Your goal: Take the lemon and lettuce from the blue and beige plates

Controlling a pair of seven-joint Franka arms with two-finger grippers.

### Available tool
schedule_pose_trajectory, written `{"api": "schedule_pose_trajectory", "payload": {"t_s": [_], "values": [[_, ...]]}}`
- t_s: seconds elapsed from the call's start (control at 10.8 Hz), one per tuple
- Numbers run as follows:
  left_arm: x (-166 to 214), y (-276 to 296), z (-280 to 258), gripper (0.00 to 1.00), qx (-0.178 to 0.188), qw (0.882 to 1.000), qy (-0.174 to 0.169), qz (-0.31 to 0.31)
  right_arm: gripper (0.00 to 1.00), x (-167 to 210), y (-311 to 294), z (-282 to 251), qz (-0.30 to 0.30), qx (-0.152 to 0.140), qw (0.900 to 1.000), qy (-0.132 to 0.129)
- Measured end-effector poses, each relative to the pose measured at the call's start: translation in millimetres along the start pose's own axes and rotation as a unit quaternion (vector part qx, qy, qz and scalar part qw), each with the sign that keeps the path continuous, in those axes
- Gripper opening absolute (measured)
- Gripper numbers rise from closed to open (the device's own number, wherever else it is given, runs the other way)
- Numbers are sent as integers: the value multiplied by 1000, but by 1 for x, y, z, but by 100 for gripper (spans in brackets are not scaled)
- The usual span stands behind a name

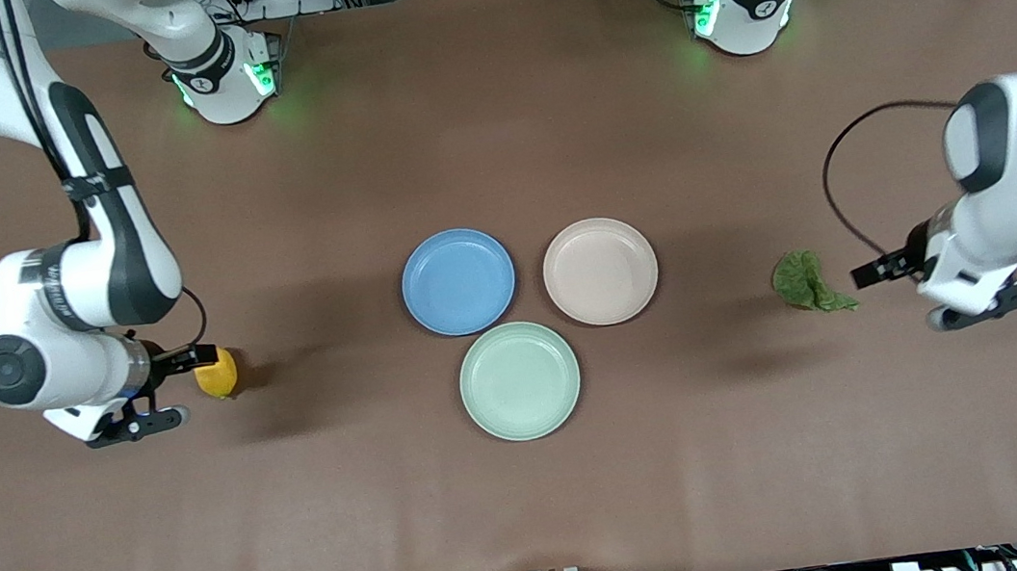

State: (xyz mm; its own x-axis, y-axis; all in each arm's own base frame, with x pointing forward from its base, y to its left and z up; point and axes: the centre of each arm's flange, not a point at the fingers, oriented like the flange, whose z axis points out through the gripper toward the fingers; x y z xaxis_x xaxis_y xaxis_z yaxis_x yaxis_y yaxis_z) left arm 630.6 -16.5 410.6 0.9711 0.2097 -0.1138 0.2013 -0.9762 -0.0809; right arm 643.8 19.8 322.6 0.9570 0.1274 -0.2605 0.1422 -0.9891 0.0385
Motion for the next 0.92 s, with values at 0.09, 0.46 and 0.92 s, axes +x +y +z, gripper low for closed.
{"api": "schedule_pose_trajectory", "payload": {"t_s": [0.09,0.46,0.92], "values": [[-9,-3,-34,100,4,1000,2,-1,100,-4,0,-20,0,2,1000,-16],[-51,-4,-130,100,-7,999,36,9,100,-41,3,-102,2,12,1000,-14],[-89,-10,-178,100,-13,999,49,16,100,-86,7,-160,3,20,1000,0]]}}
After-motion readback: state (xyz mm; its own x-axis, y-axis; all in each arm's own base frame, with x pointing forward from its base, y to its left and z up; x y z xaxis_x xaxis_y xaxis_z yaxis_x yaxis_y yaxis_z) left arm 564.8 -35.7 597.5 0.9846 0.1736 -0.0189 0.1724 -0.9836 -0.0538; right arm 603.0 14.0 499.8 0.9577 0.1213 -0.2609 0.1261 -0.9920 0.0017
